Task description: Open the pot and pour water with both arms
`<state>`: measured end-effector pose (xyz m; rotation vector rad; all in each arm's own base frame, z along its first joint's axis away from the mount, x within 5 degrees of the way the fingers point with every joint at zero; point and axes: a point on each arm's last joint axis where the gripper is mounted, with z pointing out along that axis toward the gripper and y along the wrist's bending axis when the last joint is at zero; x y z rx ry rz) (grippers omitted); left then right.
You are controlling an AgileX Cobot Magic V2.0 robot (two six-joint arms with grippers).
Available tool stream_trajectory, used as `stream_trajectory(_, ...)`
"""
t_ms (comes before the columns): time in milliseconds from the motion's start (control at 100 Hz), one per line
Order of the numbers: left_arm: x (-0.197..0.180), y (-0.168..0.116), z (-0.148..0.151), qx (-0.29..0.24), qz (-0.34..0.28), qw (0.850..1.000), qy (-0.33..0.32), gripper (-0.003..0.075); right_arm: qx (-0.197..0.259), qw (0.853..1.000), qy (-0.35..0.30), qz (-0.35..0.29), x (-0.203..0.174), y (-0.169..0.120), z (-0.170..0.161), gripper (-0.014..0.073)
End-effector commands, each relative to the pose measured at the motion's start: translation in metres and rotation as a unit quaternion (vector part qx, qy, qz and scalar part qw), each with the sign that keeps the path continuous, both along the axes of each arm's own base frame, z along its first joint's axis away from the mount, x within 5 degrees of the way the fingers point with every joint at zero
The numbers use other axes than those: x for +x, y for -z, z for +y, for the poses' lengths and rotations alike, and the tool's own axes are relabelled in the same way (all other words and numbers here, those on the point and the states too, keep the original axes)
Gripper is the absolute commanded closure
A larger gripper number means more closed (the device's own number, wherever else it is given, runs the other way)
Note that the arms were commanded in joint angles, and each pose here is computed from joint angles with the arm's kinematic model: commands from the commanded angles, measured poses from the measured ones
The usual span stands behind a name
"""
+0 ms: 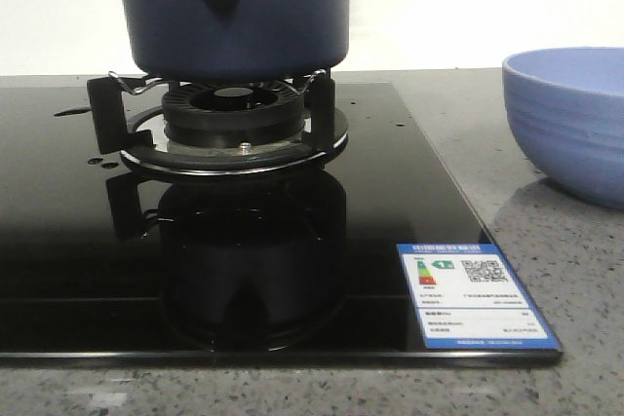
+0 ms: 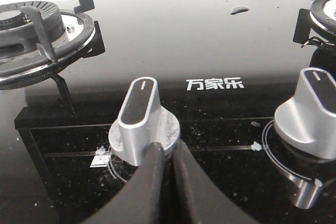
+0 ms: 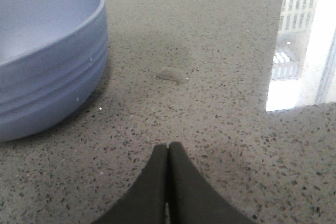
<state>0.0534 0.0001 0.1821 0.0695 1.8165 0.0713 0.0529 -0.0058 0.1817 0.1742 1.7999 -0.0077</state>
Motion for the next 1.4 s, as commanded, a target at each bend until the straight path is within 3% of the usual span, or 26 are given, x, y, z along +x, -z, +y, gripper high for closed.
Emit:
stream_trajectory(0,0.0,0.005,0.0,-0.008,-0.02,1.0,-0.002,0.0741,-0.01,1.0,0.003,-0.004,0.0,0.006,-0.001,0.0658)
stream_trajectory(480,0.0,0.005,0.0,-0.008,-0.02,1.0,-0.002,0.0741,-0.012,1.0,0.003,-0.004,0.0,0.006,-0.001,0.0658)
stream_trajectory(620,0.0,0.005,0.0,-0.008,-0.02,1.0,-0.002,0.0741,-0.059,0.998,0.006,0.0,0.0,0.006,-0.003,0.0658)
stream_trajectory(730,0.0,0.005,0.0,-0.008,-0.02,1.0,-0.002,0.0741,-0.19,0.982,0.012,-0.004,0.0,0.001,-0.009,0.0658)
stream_trajectory(770,0.0,0.005,0.0,-0.008,-0.02,1.0,-0.002,0.0741,-0.217,0.976,0.009,-0.019,0.0,-0.002,-0.009,0.0658)
stream_trajectory(860,0.0,0.004,0.0,-0.007,-0.022,1.0,-0.002,0.0741,-0.228,0.969,-0.009,-0.093,0.002,-0.015,-0.003,0.0658)
stream_trajectory(970,0.001,0.0,0.0,-0.013,-0.043,0.999,-0.003,0.0741,-0.236,0.951,-0.035,-0.196,0.001,-0.032,0.006,0.0658)
stream_trajectory(1040,0.002,-0.006,-0.001,-0.07,-0.078,0.994,-0.004,0.0741,-0.238,0.94,-0.046,-0.239,0.0,-0.039,0.01,0.0658)
stream_trajectory(1120,0.002,-0.015,-0.002,-0.202,-0.126,0.971,-0.014,0.0741,-0.215,0.936,-0.052,-0.275,-0.002,-0.045,0.012,0.0658)
stream_trajectory(1210,0.002,-0.021,0.0,-0.295,-0.154,0.942,-0.028,0.0741,-0.119,0.947,-0.047,-0.295,-0.003,-0.048,0.01,0.0658)
stream_trajectory(1390,0.001,-0.025,0.005,-0.408,-0.184,0.893,-0.053,0.0741,-0.009,0.967,-0.015,-0.254,-0.001,-0.039,0.003,0.0658)
